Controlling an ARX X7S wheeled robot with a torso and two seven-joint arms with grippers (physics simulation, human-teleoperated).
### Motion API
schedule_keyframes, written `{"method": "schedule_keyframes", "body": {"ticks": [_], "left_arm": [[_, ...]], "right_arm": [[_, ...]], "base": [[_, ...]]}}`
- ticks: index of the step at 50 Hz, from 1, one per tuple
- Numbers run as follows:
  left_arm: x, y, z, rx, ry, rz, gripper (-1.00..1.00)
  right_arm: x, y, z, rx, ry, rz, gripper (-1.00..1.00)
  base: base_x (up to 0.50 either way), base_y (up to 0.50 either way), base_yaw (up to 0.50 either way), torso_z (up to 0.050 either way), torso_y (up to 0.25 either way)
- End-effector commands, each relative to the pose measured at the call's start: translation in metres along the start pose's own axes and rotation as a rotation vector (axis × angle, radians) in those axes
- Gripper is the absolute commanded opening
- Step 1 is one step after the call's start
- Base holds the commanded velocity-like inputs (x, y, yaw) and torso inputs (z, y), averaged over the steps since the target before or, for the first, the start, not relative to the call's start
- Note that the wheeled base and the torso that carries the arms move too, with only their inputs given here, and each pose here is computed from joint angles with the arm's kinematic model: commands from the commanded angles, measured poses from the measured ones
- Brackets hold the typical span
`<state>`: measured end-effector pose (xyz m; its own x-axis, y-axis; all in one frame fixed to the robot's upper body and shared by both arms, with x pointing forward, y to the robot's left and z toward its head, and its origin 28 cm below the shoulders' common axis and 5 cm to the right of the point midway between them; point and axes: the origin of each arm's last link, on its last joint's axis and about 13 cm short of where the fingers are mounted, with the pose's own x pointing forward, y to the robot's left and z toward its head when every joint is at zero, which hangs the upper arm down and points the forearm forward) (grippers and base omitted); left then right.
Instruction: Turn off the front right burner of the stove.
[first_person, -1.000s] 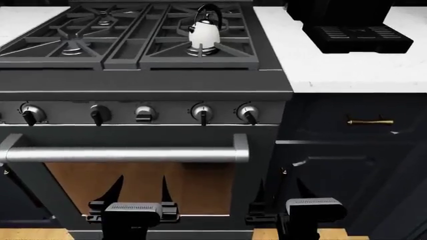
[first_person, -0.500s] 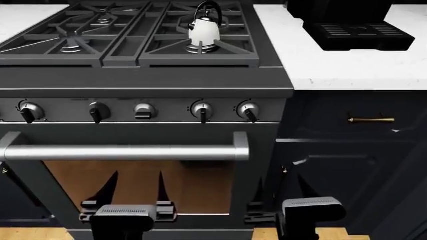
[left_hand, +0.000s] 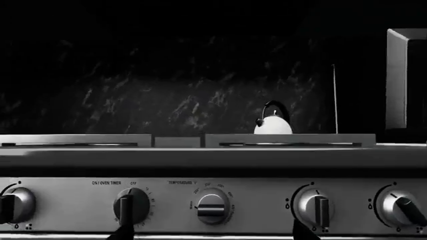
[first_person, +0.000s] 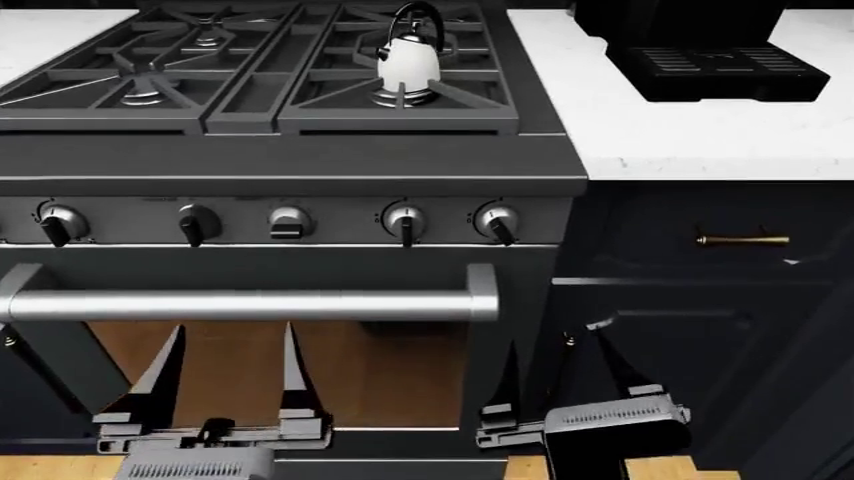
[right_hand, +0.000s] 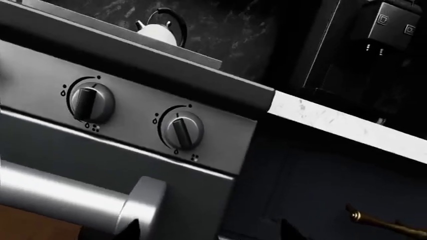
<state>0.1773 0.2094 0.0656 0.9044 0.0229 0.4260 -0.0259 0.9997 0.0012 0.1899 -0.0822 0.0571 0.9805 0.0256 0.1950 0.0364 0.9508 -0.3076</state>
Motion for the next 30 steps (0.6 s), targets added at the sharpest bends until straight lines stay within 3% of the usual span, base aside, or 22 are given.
{"method": "schedule_keyframes", "body": {"ticks": [1,7,12,30], "left_arm": [[-0.001,0.005,0.017,-0.004,-0.093,0.038,1.00],[-0.002,0.006,0.023,-0.001,-0.124,0.044,1.00],[-0.001,0.010,0.028,-0.022,-0.149,0.084,1.00],[-0.002,0.011,0.030,-0.022,-0.171,0.085,1.00]], "right_arm": [[-0.007,-0.007,0.018,-0.034,-0.064,-0.044,1.00],[-0.017,-0.015,0.031,-0.030,-0.099,-0.094,1.00],[-0.017,-0.013,0.030,-0.037,-0.101,-0.084,1.00],[-0.016,-0.012,0.030,-0.049,-0.097,-0.078,1.00]], "base": [[0.00,0.00,0.00,0.000,0.000],[0.00,0.00,0.00,0.000,0.000],[0.00,0.00,0.00,0.000,0.000],[0.00,0.00,0.00,0.000,0.000]]}}
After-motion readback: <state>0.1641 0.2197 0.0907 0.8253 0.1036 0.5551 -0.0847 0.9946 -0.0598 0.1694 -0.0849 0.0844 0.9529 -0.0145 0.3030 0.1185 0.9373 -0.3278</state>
